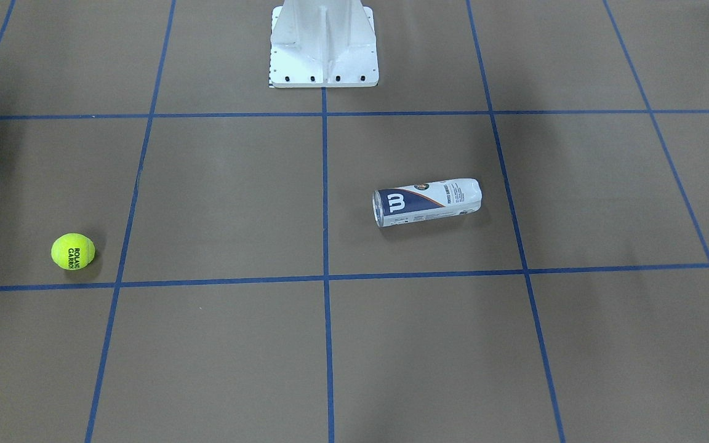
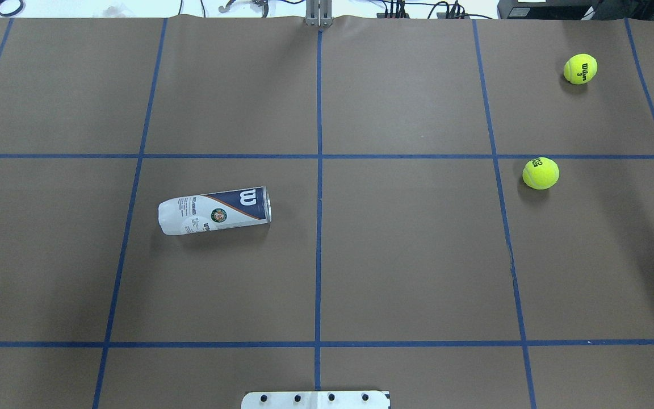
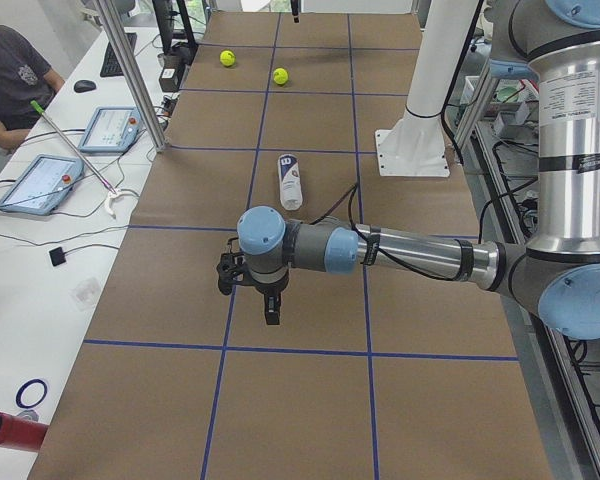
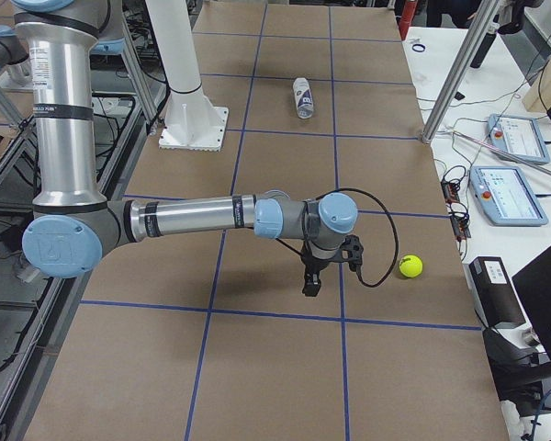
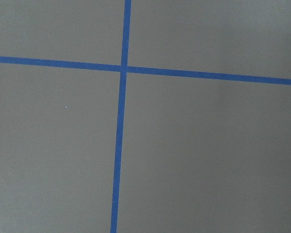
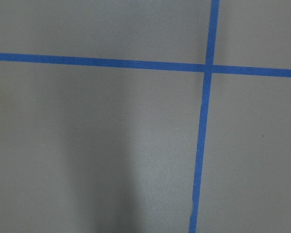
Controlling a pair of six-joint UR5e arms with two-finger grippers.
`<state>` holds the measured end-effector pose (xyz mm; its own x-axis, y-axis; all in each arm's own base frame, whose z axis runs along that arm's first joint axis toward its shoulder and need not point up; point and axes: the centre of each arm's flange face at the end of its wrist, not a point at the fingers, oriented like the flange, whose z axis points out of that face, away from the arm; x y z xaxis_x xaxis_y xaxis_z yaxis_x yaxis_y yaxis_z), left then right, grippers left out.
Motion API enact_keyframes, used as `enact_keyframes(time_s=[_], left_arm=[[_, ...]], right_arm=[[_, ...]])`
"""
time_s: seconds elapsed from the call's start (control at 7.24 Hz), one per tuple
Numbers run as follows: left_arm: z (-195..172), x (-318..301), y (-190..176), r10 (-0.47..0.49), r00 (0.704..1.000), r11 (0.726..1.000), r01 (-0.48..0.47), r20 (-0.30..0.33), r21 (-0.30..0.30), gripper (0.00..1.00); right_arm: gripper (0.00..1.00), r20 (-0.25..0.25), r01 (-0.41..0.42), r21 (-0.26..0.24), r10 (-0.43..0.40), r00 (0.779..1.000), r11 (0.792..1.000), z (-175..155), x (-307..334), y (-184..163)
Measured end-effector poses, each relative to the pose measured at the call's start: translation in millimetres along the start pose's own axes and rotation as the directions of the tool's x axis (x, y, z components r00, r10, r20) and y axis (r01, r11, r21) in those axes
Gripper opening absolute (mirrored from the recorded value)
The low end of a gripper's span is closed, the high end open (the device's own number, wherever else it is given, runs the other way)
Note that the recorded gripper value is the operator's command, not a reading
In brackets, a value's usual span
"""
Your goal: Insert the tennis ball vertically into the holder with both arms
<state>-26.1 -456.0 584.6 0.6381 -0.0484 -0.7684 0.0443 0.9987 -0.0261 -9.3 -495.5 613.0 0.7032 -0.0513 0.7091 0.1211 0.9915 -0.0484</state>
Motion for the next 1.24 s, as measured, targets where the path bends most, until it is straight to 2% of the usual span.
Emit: enact_keyframes(time_s=[0.97,1.24], left_arm=[[-2,7,-1,0.021,1.000,1.000,-0.021,-0.005,0.011,1.00],[1,19,-5,0.065,0.998,0.998,-0.065,-0.010,0.020,1.00]], right_arm=[[1.00,0.003,0.005,-0.002,-0.005,1.000,1.000,1,-1,-2],[1.00,0.005,0.007,-0.001,-0.007,1.000,1.000,1,-2,-2]])
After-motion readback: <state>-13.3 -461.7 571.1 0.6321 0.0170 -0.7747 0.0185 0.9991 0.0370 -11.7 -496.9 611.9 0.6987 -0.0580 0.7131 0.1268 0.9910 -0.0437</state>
